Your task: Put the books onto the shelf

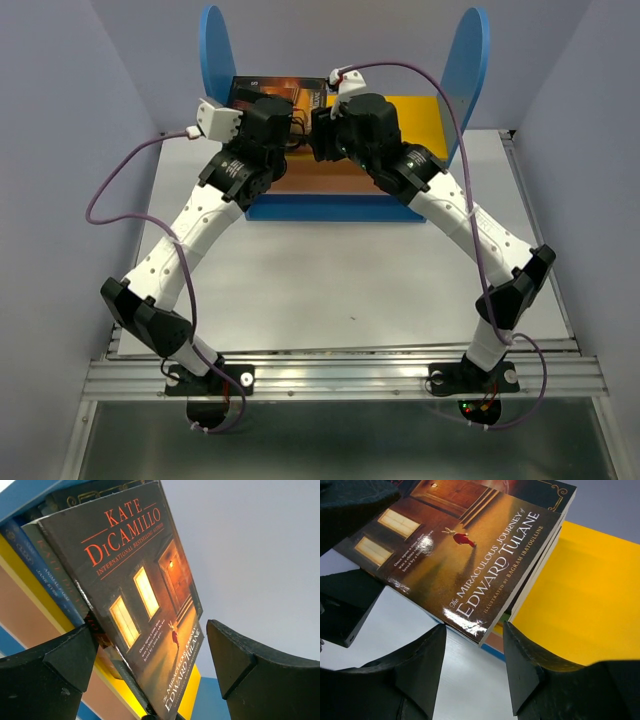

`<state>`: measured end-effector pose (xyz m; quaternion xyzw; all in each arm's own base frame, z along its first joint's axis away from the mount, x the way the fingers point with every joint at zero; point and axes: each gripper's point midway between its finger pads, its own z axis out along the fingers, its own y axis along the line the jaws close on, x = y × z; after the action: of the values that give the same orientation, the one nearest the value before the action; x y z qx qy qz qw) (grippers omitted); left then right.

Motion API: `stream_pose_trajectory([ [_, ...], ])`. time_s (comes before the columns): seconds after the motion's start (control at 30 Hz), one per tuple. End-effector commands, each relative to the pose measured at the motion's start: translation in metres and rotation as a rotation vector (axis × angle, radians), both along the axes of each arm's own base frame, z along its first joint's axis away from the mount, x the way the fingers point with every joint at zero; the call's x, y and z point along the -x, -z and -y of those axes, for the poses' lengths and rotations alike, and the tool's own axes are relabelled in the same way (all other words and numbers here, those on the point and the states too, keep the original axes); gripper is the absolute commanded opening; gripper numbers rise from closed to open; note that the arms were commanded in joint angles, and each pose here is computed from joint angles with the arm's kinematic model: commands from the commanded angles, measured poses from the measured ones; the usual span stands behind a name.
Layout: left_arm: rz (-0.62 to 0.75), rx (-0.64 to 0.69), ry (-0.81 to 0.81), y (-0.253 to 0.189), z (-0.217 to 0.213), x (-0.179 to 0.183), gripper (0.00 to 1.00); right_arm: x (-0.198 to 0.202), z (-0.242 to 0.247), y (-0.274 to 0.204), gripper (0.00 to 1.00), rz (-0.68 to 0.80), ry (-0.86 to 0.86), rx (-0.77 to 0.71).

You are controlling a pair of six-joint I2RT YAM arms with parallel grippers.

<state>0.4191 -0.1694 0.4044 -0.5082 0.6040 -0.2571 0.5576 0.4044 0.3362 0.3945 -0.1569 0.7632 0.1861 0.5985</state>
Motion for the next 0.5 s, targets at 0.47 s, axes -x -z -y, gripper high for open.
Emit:
stream_pose_trajectory([
  [0.47, 0.059, -0.013, 0.036, -0.017, -0.028, -0.017, 0.75, -0.006, -0.018, -0.038, 0.45, 0.115, -0.081, -0.055],
])
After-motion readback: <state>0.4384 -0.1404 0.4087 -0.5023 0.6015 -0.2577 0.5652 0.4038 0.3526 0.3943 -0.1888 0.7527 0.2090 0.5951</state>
